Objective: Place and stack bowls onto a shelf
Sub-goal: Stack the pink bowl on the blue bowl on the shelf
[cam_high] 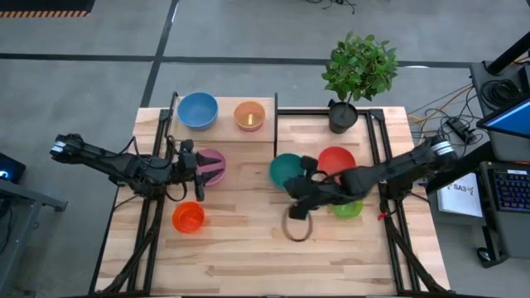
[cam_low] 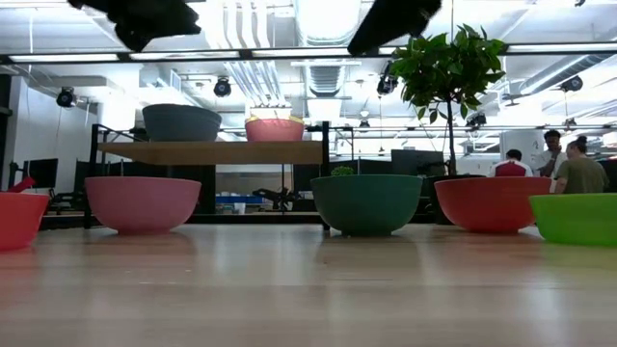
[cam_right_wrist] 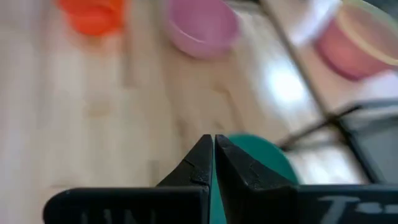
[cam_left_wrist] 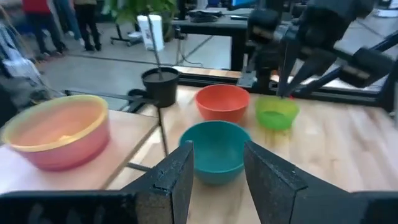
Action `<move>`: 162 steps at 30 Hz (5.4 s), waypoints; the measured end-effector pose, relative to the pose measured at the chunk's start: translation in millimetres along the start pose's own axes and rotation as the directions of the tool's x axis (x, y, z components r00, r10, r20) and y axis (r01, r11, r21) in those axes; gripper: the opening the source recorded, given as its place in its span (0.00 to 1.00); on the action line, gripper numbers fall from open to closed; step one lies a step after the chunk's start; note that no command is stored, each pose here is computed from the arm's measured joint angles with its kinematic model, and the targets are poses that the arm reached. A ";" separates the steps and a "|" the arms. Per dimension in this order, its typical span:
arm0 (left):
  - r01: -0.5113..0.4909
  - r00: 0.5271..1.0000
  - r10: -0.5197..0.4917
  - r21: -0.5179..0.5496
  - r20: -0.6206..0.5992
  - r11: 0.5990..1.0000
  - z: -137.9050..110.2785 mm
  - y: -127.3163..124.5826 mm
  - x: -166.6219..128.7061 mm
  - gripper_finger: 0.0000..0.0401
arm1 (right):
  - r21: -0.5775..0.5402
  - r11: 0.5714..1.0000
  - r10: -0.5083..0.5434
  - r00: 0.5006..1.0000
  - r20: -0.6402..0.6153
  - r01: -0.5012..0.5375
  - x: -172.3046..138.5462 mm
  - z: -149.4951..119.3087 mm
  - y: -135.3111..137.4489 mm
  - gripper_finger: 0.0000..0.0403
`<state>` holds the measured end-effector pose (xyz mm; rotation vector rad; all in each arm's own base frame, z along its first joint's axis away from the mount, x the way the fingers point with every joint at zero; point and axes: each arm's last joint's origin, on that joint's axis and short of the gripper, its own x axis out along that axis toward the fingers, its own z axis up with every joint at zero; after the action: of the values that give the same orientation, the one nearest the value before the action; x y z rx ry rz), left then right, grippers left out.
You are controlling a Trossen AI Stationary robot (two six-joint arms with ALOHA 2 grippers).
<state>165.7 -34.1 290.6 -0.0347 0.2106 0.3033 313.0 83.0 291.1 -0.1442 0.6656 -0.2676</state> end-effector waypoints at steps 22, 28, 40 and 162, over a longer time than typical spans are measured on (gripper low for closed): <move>-0.463 0.472 0.307 0.064 -0.826 0.884 -31.9 -33.9 72.2 0.25 | 0.066 0.971 0.199 0.930 0.310 -0.230 -38.8 -89.9 -35.8 0.02; -0.494 0.361 0.328 0.120 -0.873 0.861 -37.0 -33.4 94.9 0.19 | 0.041 0.970 0.218 0.933 0.286 -0.239 -35.8 -92.5 -33.9 0.02; -0.524 0.323 0.311 0.105 -0.894 0.845 -39.2 -24.4 103.5 0.34 | -0.001 0.954 0.288 0.918 0.273 -0.299 -35.5 -93.9 -28.4 0.02; -0.251 0.481 0.364 0.273 -0.797 0.929 126.0 135.4 61.2 0.22 | -0.040 0.911 0.387 0.816 0.429 -0.411 -40.1 -120.3 -3.1 0.02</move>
<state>207.4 121.2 400.6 -0.0208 1.2385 0.6317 206.9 86.0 221.8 -0.0046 0.2338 0.1558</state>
